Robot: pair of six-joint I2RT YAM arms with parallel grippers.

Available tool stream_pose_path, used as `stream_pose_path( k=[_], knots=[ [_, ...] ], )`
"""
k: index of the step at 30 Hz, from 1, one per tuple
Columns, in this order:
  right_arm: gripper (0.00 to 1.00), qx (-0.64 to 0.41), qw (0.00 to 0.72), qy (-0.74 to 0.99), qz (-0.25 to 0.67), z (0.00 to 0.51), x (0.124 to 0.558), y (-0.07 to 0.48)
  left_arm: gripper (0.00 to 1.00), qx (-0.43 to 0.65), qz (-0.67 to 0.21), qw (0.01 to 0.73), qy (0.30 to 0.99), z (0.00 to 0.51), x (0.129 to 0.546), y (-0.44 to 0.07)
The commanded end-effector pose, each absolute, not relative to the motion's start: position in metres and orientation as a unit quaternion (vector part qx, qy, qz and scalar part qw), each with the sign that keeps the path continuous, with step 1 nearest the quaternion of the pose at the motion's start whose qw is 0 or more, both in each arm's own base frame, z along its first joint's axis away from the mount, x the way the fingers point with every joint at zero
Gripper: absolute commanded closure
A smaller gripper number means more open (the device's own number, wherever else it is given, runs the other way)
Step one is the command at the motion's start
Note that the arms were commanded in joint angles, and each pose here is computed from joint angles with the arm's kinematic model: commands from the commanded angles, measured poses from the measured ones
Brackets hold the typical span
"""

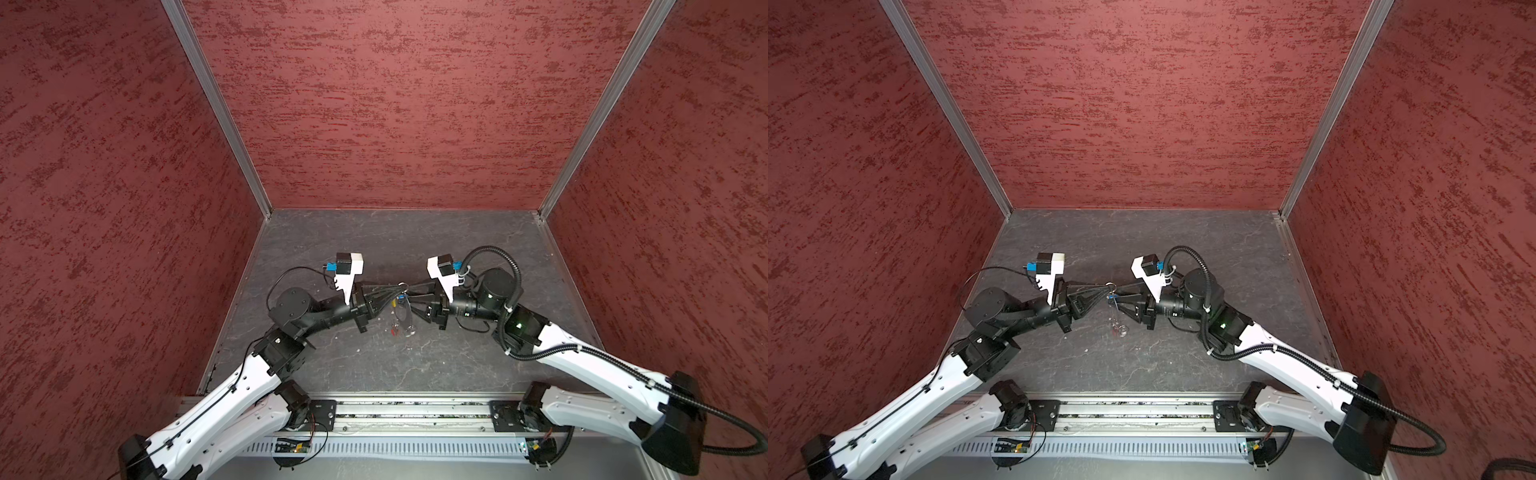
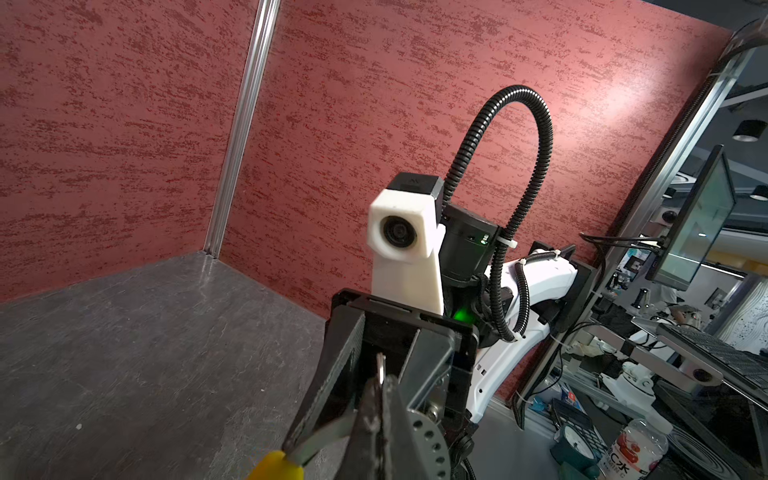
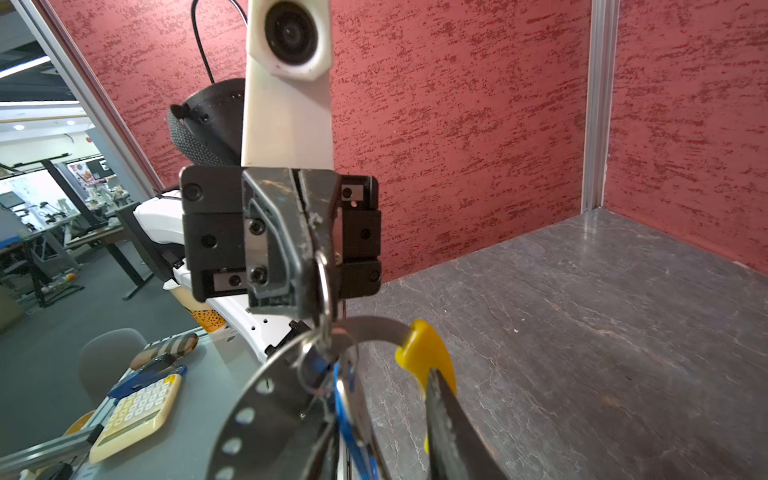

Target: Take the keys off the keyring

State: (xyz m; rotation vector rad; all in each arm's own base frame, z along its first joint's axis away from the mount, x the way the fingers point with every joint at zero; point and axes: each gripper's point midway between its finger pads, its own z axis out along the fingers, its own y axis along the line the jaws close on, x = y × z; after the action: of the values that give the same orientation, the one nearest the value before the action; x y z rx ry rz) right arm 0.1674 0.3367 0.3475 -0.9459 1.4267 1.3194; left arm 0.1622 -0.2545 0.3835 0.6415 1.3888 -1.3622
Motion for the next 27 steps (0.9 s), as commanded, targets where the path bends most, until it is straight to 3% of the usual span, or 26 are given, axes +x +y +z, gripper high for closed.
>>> stream_pose_path(
  k=[1, 9, 12, 27],
  knots=[
    [0.75, -0.4, 0.482, 0.563, 0.539, 0.362, 0.162, 0.34, 1.0, 0.268, -0.56, 0.537, 0.572, 0.393, 0.162, -0.251],
    [0.88, -0.398, 0.474, 0.583, 0.526, 0.351, 0.164, 0.338, 1.0, 0.253, -0.547, 0.546, 0.582, 0.393, 0.168, -0.247],
    [1.0, -0.397, 0.471, 0.595, 0.517, 0.346, 0.165, 0.337, 1.0, 0.255, -0.541, 0.542, 0.59, 0.392, 0.169, -0.248],
    [1.0, -0.432, 0.464, 0.653, 0.415, 0.342, 0.176, 0.322, 1.0, 0.309, -0.525, 0.519, 0.6, 0.384, 0.152, -0.249]
  ],
)
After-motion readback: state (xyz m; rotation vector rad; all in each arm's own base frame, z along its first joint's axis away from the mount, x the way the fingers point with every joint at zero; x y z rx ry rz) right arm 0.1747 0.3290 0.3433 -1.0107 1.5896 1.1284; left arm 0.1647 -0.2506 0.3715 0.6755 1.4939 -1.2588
